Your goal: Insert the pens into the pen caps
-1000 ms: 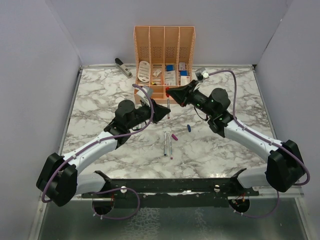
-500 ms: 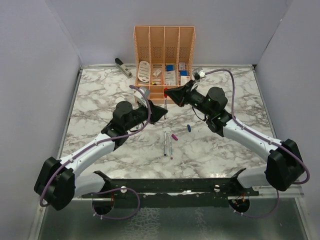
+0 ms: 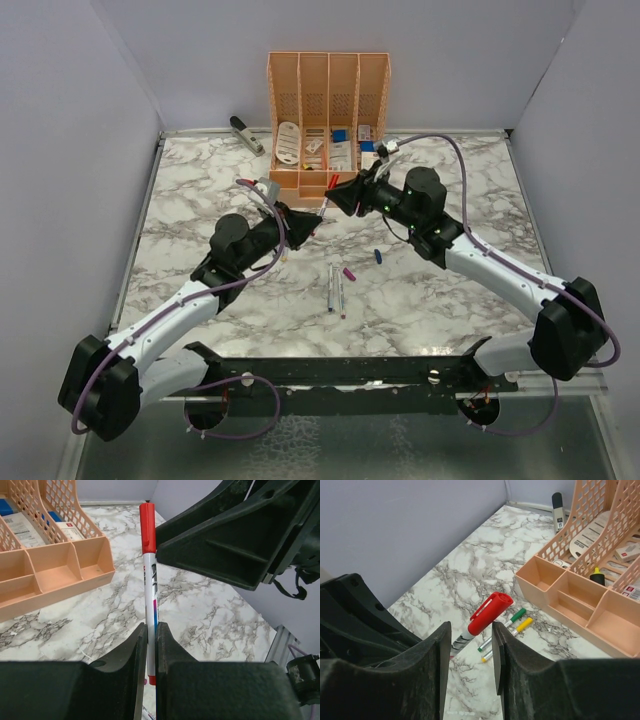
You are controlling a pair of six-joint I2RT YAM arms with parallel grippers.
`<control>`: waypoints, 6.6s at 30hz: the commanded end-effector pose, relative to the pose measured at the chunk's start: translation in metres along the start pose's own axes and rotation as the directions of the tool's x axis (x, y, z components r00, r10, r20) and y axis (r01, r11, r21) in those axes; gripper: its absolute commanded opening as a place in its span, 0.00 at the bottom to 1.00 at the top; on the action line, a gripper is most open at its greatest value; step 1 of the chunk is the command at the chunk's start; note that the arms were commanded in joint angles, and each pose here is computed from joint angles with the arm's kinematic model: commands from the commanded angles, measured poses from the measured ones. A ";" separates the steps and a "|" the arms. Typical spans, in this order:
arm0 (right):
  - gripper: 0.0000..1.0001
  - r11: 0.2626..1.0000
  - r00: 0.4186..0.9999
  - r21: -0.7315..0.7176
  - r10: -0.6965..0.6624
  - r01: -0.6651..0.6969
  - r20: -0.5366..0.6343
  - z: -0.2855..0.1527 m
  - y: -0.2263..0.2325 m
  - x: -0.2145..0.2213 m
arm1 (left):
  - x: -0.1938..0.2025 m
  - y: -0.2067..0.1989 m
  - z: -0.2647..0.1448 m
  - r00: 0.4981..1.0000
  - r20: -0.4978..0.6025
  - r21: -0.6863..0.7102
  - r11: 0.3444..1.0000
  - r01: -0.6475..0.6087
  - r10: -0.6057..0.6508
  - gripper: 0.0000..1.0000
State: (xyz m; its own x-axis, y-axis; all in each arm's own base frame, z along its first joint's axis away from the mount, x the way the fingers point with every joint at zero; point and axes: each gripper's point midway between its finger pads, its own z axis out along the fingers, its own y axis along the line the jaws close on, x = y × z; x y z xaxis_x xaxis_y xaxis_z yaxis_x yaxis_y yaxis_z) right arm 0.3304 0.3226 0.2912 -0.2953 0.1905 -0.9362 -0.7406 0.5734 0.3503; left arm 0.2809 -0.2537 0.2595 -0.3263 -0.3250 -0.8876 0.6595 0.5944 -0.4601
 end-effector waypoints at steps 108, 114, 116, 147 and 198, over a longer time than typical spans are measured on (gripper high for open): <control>0.31 0.679 0.894 0.729 0.269 0.087 -0.358 -0.111 -0.127 0.142 | 0.181 0.065 -0.026 0.683 -0.719 -0.410 0.873 -0.266 -0.129 0.47; 0.31 0.673 0.893 0.736 0.284 0.074 -0.349 -0.117 -0.126 0.146 | 0.188 0.047 -0.017 0.620 -0.767 -0.370 0.903 -0.218 -0.164 0.47; 0.31 0.671 0.893 0.738 0.287 0.071 -0.347 -0.119 -0.127 0.147 | 0.191 0.044 -0.015 0.591 -0.788 -0.359 0.909 -0.213 -0.173 0.47; 0.31 0.664 0.914 0.747 0.281 0.034 -0.292 -0.130 -0.123 0.140 | 0.230 0.045 -0.018 0.432 -0.872 -0.362 0.896 -0.256 -0.229 0.47; 0.31 0.656 0.936 0.755 0.258 0.013 -0.240 -0.136 -0.119 0.118 | 0.263 0.112 -0.072 0.117 -0.962 -0.269 0.773 -0.574 -0.248 0.36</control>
State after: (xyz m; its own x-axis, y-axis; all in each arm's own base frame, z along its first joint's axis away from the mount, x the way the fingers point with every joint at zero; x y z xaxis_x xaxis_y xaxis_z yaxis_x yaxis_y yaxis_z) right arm 0.3016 0.1763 0.1331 -0.6348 0.1028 -0.7658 -0.0675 0.9799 0.1876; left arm 0.2251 -0.2545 0.0159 -0.8597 0.4924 -0.1361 0.4935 0.8693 0.0282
